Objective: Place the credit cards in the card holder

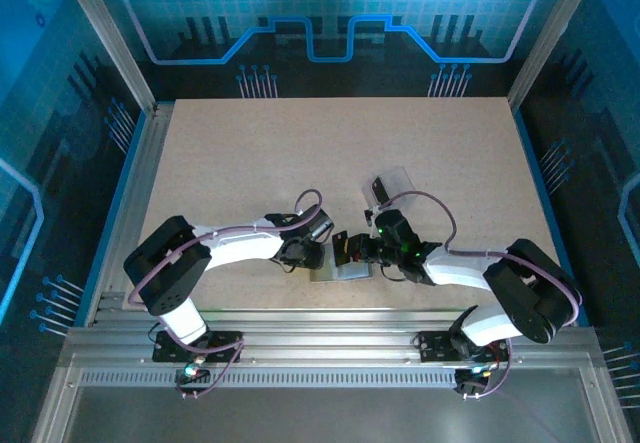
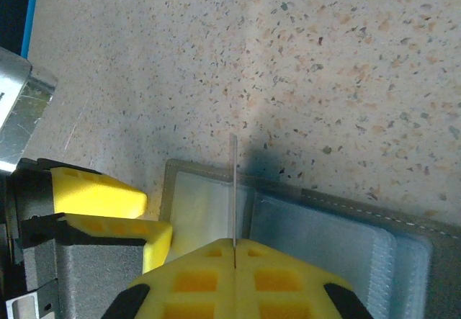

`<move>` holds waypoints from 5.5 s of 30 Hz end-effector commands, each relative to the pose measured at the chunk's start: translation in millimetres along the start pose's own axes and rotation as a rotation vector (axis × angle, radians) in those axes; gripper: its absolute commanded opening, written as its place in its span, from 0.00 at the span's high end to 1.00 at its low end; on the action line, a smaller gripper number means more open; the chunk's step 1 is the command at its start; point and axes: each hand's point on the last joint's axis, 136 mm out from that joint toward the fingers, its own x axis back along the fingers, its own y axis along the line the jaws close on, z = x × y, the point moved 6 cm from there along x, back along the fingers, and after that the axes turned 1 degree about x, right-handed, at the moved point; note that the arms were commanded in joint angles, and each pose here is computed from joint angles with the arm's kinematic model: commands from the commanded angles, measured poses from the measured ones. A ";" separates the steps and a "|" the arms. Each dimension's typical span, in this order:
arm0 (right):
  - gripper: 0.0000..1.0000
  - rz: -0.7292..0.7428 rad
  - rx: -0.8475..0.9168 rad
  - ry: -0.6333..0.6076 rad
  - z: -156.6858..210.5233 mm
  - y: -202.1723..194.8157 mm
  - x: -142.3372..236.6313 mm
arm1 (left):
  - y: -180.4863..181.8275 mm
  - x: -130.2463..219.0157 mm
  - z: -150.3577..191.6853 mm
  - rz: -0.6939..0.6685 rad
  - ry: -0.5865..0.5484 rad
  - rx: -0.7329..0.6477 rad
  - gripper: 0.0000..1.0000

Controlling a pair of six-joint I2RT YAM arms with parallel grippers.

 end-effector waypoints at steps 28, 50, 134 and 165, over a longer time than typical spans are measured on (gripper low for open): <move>1.00 -0.044 -0.200 0.018 5.7 1.0 2.8 | 15.1 -14.8 29.4 -0.039 0.080 0.028 0.54; 1.00 -0.007 -0.215 0.121 34.8 -11.7 -4.7 | 13.1 -15.6 27.9 -0.035 0.081 0.028 0.54; 0.65 0.150 0.081 0.290 40.1 45.1 -33.0 | 27.5 -7.7 28.1 0.233 0.099 0.210 0.95; 0.57 0.626 0.397 0.337 11.9 15.5 -30.2 | 27.1 -12.2 28.4 0.224 0.113 0.199 0.95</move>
